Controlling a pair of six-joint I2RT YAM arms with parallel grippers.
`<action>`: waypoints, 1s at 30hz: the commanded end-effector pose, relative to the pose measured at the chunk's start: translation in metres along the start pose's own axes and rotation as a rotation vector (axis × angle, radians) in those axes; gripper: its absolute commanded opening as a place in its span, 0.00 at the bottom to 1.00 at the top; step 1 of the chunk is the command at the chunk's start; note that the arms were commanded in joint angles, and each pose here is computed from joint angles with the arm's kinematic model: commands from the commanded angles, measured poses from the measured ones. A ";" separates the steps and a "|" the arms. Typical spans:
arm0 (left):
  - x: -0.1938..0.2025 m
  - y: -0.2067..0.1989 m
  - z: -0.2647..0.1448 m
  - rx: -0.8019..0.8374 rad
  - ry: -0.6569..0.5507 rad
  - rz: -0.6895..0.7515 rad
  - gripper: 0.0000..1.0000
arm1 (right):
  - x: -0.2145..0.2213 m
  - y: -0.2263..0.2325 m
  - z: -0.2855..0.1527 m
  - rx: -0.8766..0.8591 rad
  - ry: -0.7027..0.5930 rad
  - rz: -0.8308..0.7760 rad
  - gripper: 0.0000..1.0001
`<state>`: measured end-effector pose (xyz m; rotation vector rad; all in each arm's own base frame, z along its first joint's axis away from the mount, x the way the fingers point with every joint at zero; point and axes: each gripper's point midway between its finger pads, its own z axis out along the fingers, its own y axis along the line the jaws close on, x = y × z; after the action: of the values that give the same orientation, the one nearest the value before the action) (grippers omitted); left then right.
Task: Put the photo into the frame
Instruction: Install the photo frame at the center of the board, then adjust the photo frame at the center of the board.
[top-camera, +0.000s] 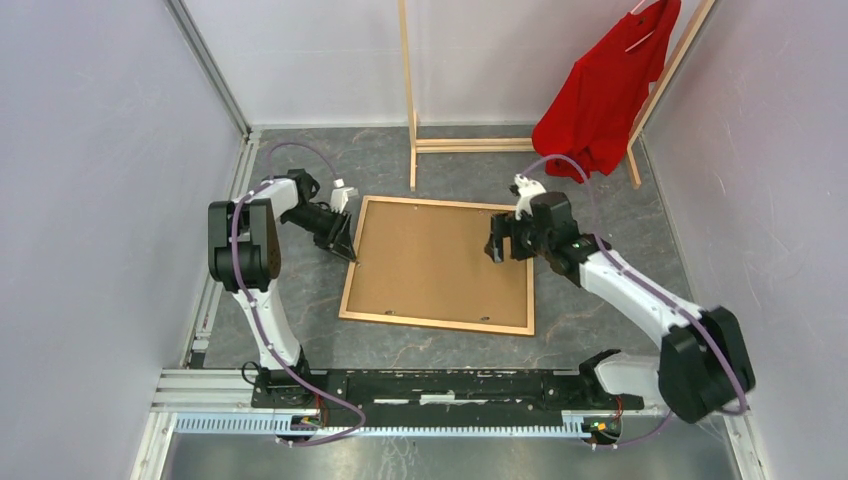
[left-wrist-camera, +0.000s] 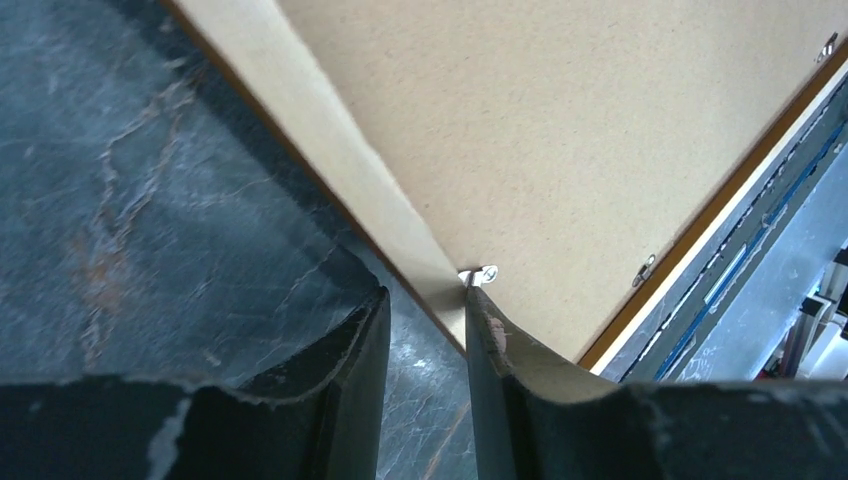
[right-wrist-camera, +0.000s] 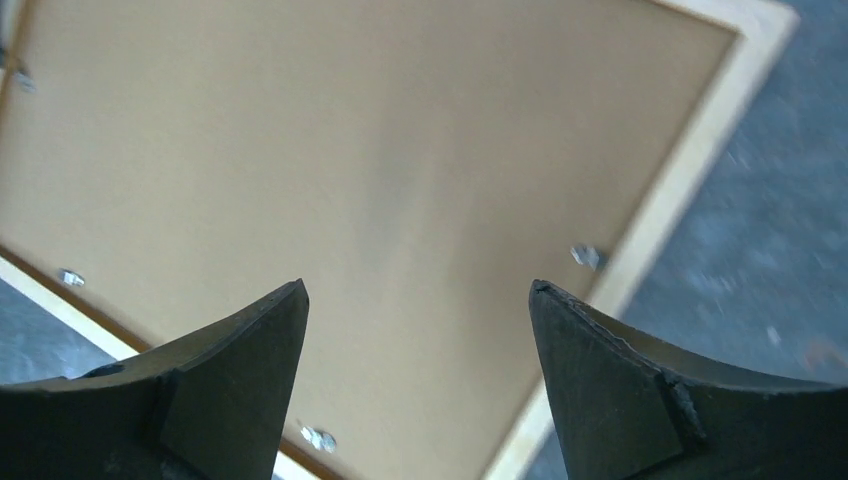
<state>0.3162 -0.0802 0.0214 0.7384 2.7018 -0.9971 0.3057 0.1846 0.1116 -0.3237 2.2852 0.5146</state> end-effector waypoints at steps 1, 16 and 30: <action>-0.007 0.018 0.010 -0.088 0.032 0.053 0.39 | 0.052 -0.039 -0.032 0.155 0.143 -0.016 0.89; -0.014 -0.014 0.042 -0.065 0.090 0.164 0.35 | 0.143 -0.013 -0.059 -0.028 0.282 0.083 0.88; -0.056 -0.063 0.092 -0.015 0.161 0.315 0.34 | 0.176 0.003 -0.085 -0.099 0.312 0.174 0.84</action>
<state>0.3299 -0.1498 0.0215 1.1225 2.6919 -0.7729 0.1372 0.1128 0.0262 -0.2657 2.6460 0.5280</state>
